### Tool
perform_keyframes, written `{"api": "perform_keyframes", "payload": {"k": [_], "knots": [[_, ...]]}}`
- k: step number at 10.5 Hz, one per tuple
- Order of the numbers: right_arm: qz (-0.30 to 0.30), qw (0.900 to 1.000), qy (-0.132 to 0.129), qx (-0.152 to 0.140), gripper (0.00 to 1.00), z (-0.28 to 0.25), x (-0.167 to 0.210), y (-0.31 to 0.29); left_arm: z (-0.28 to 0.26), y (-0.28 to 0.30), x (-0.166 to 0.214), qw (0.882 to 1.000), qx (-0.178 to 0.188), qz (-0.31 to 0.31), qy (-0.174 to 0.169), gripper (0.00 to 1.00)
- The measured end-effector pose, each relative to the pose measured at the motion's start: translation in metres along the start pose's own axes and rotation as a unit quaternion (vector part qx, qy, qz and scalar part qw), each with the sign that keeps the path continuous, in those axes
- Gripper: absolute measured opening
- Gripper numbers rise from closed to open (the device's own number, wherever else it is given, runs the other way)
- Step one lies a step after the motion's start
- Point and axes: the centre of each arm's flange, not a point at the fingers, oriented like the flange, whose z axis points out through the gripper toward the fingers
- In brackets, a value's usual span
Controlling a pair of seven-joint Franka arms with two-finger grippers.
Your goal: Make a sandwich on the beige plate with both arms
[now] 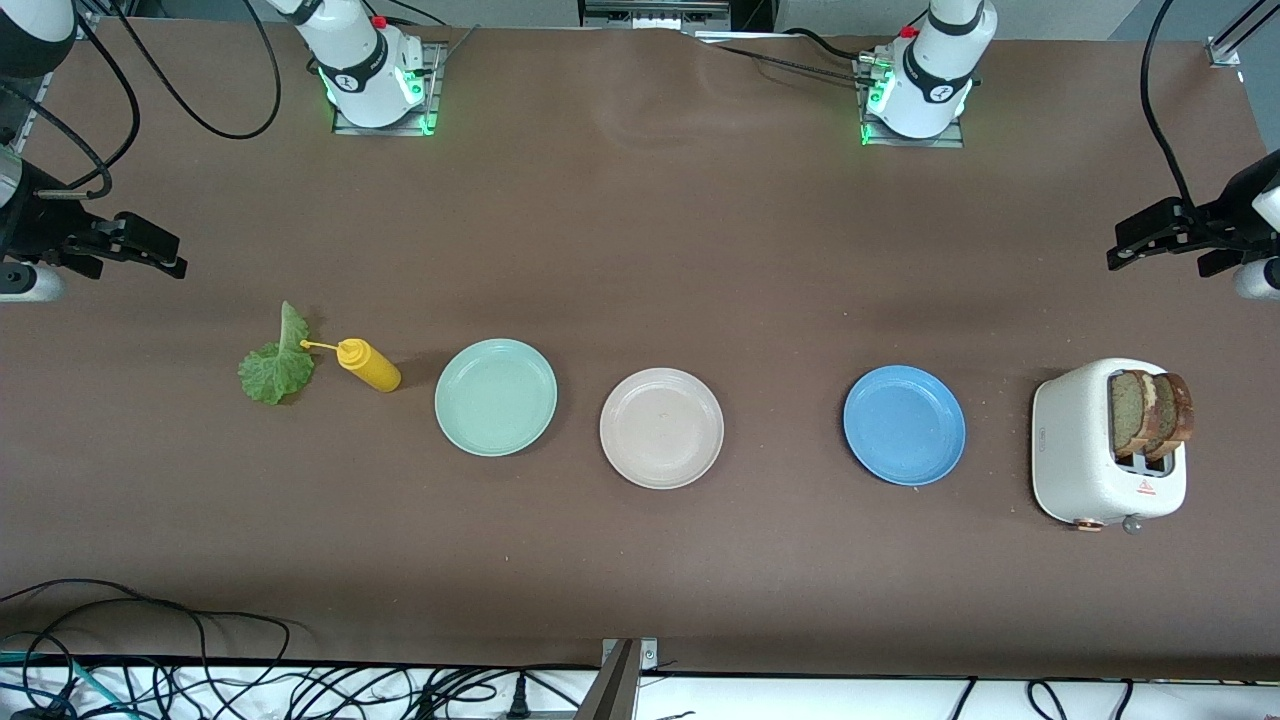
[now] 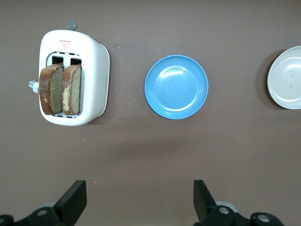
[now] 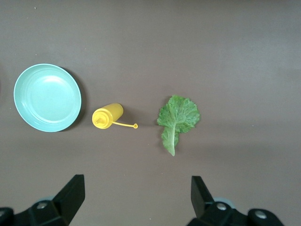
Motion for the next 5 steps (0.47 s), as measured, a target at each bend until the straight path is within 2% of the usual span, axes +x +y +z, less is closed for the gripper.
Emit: {"api": "perform_keyframes", "payload": {"k": [5], "knots": [[0.000, 1.000, -0.001, 0.000, 1.00, 0.0013, 0.0006, 0.0000, 0.0000, 0.0000, 0.0000, 1.000, 0.000, 0.000, 0.000, 1.00]]}}
